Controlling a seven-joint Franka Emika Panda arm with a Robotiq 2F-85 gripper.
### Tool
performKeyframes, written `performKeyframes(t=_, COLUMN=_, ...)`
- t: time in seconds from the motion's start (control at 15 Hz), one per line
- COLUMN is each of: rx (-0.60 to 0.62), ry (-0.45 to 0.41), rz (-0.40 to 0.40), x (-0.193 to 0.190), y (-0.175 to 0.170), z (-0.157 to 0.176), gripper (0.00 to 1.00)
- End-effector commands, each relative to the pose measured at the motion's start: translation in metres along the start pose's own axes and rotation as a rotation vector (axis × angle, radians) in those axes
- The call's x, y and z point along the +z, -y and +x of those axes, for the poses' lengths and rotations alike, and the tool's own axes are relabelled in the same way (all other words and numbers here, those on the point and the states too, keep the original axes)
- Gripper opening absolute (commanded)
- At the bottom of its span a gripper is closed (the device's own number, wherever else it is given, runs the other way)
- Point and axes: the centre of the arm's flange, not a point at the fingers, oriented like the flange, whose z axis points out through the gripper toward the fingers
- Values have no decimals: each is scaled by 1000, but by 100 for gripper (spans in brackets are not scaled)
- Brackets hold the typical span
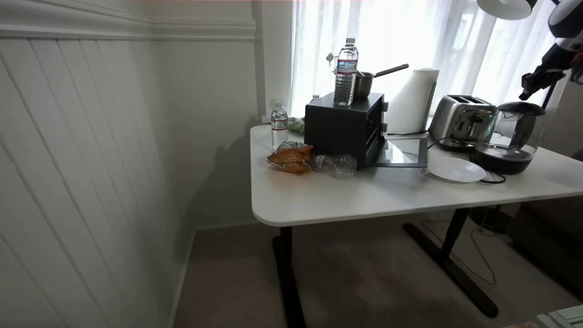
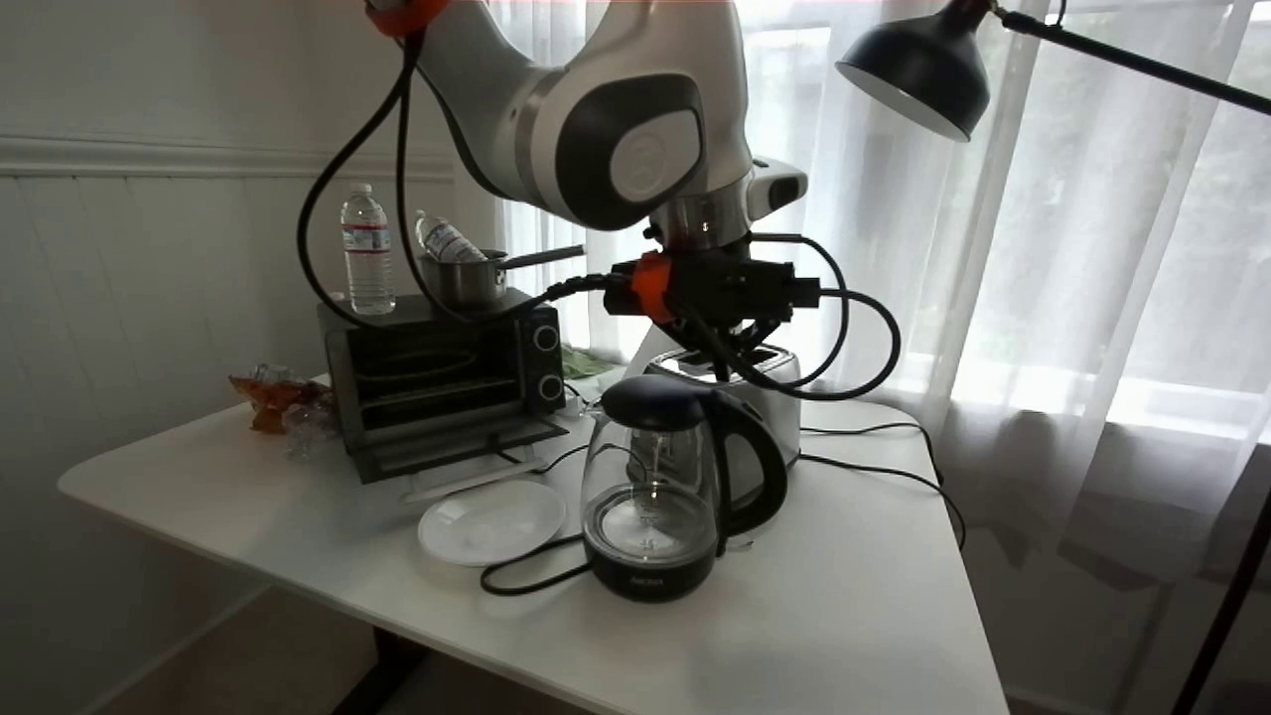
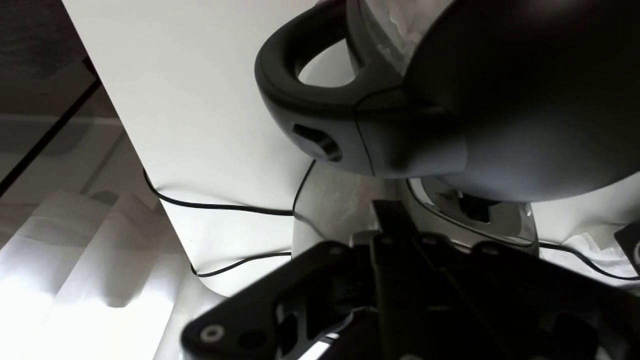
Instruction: Turn the kettle to the left.
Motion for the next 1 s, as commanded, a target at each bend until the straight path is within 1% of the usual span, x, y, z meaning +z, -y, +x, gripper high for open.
performKeyframes(t=0.0, rx=-19, ry=-12, rz=22, x=9, y=-3, z=-6, gripper=0)
performKeyframes(t=0.13, rx=-29, ry=-15, rz=30, x=11, y=-3, z=-8, gripper=0)
performKeyframes(t=0.33, rx=-44, ry=5, rz=27, x=13, y=-4, z=-11, gripper=0)
performKeyframes(t=0.6, rx=-42, ry=51, rz=22, x=11, y=-3, z=-15, gripper=0)
performKeyframes(t=0.93, rx=-46, ry=121, rz=-15, x=11, y=-7, z=-22, gripper=0)
